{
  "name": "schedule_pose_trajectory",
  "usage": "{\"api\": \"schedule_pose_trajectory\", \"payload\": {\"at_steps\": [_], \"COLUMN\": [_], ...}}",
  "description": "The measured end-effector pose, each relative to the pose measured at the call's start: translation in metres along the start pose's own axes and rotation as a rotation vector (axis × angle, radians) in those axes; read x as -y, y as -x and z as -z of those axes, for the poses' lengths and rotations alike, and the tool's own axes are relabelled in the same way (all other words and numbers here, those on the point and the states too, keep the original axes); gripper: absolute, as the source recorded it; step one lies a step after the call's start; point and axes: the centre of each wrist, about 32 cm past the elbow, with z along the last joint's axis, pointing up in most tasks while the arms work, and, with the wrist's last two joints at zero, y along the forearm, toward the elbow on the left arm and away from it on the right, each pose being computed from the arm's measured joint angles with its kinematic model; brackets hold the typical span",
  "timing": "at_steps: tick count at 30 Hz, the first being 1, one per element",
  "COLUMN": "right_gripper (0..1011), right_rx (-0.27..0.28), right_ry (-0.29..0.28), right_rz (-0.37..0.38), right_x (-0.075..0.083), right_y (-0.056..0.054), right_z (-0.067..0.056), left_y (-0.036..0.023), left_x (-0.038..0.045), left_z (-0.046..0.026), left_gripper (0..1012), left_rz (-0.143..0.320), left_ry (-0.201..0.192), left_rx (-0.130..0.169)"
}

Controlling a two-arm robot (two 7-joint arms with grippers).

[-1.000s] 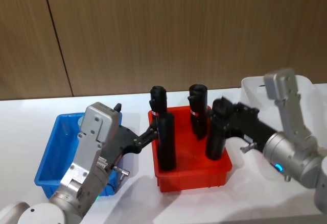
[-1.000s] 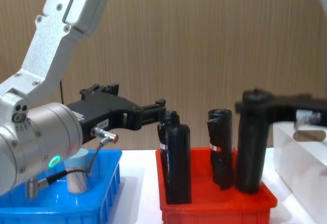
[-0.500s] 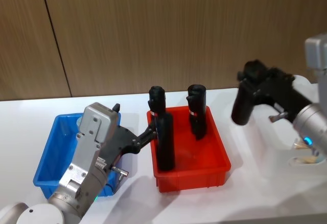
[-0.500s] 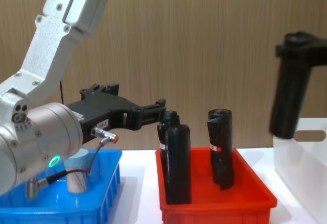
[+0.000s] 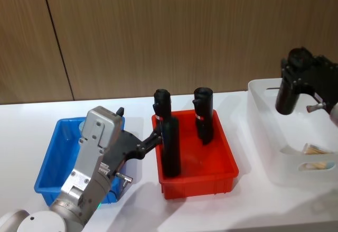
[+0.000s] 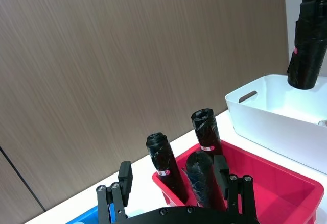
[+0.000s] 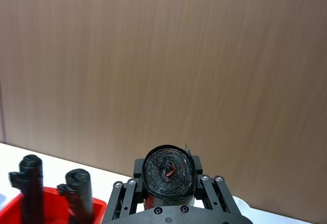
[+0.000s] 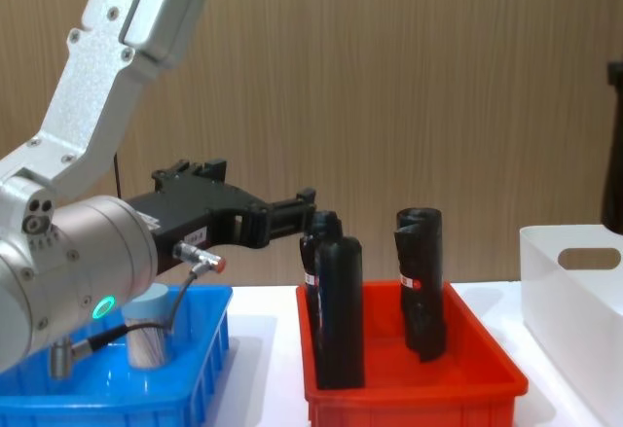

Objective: Pick the cotton swabs from the blue box and place them into the white box.

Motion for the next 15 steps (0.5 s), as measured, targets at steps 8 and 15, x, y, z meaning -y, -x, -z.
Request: {"api": "schedule_pose_trajectory", "payload": {"at_steps": [8,15], "right_gripper": [515,513], "right_rx": [0.008,-0.013], "right_ry": [0.036,0.084], "right_rz": [0.034,0.038], "right_x": [-0.007,-0.015], "right_y": [-0.009,-0.012], "right_z": [0.011,0.026], "left_y": [0.0,0.0], "left_x": [0.0,0.0], "left_z": [0.0,0.0], "left_gripper": [1004,1004], "left_rz": [0.0,0.0], "left_ry": [0.0,0.0], "left_rx": [0.0,0.0]}}
